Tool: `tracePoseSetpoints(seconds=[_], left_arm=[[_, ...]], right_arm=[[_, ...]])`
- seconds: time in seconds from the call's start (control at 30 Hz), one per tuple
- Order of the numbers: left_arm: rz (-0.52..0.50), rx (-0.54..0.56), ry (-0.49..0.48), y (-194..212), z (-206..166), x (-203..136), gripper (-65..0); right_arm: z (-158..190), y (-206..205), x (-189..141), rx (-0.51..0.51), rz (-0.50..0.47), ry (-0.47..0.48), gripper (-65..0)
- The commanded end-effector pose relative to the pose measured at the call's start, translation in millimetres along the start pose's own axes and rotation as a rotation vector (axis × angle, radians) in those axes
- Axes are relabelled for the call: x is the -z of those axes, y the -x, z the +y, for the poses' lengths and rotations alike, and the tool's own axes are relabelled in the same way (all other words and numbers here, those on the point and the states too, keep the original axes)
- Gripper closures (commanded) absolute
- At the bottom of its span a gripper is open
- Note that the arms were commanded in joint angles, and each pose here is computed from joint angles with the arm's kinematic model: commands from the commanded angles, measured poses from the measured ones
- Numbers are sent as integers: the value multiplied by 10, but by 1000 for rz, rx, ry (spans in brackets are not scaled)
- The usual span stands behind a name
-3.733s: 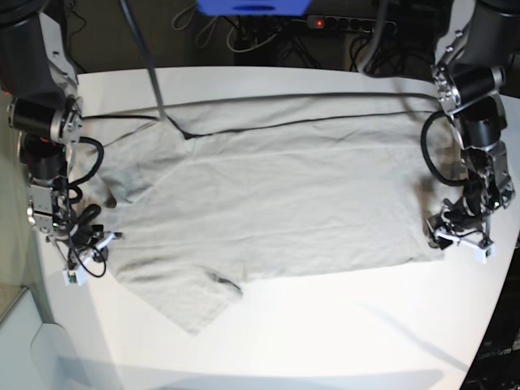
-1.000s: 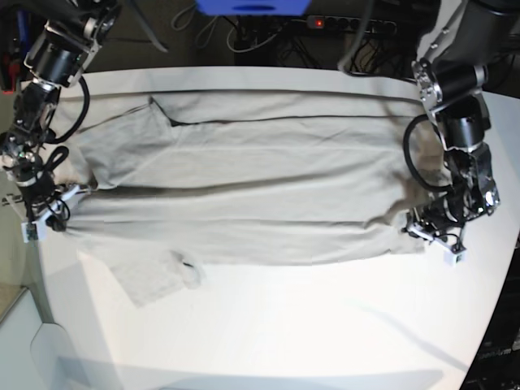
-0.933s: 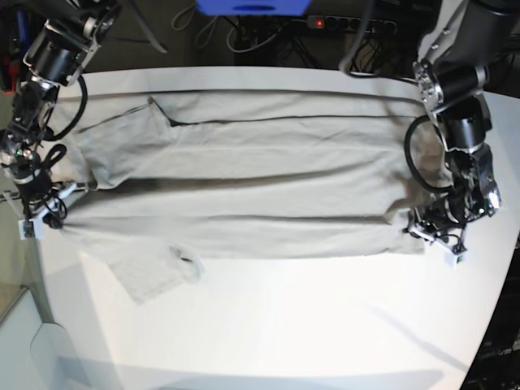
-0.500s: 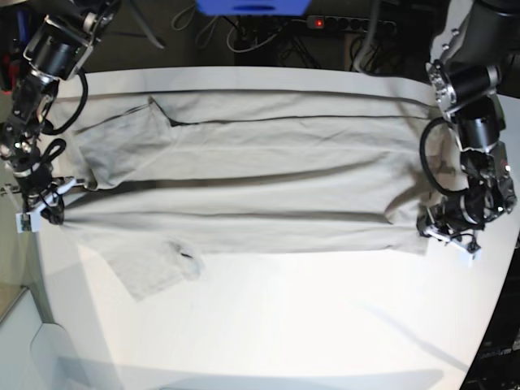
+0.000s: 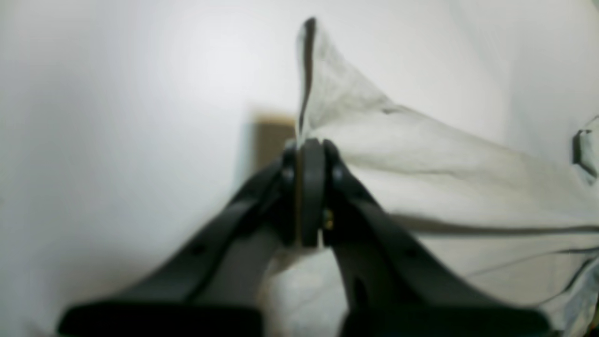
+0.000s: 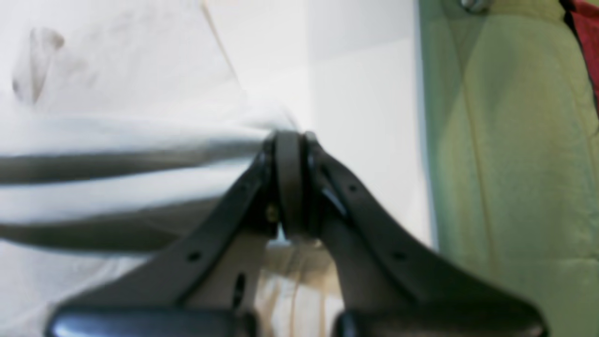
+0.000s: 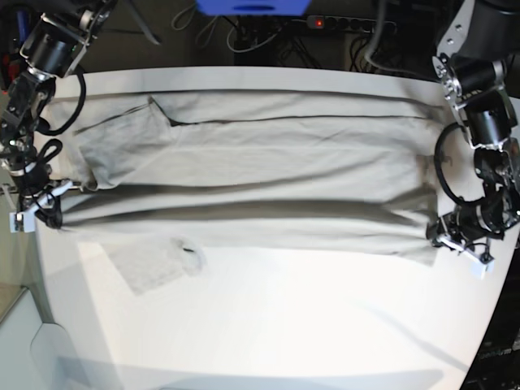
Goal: Layout the t-shirt on the table in an organized manner, then fold the t-shirt properly
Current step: 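Lift both shirt sides and fold them toward the collar edge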
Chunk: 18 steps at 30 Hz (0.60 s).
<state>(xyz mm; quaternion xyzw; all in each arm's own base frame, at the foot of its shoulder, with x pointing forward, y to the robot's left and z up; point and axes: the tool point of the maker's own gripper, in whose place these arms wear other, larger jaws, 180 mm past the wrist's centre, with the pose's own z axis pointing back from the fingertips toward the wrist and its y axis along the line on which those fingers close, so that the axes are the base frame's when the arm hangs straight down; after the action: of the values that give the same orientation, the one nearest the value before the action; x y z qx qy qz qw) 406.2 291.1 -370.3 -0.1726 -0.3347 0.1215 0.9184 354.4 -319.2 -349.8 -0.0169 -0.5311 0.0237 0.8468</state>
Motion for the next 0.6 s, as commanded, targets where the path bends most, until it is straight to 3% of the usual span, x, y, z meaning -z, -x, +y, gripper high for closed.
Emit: tracePoseSetpoints(seconds=[0.0,0.3,0.57], left_arm=[[-65,22,2,-277,-22,-120,-5],[-51,72,-9,-218,-50,-220,-5],[-50,4,71,-38,-103,-218,-5]], right_arm=[[-72,-273,-18,-15,-79,3,0],[-142,-473,-210,-6,-160,25,0],[-107,-490,-295,-33,-167,27,0]])
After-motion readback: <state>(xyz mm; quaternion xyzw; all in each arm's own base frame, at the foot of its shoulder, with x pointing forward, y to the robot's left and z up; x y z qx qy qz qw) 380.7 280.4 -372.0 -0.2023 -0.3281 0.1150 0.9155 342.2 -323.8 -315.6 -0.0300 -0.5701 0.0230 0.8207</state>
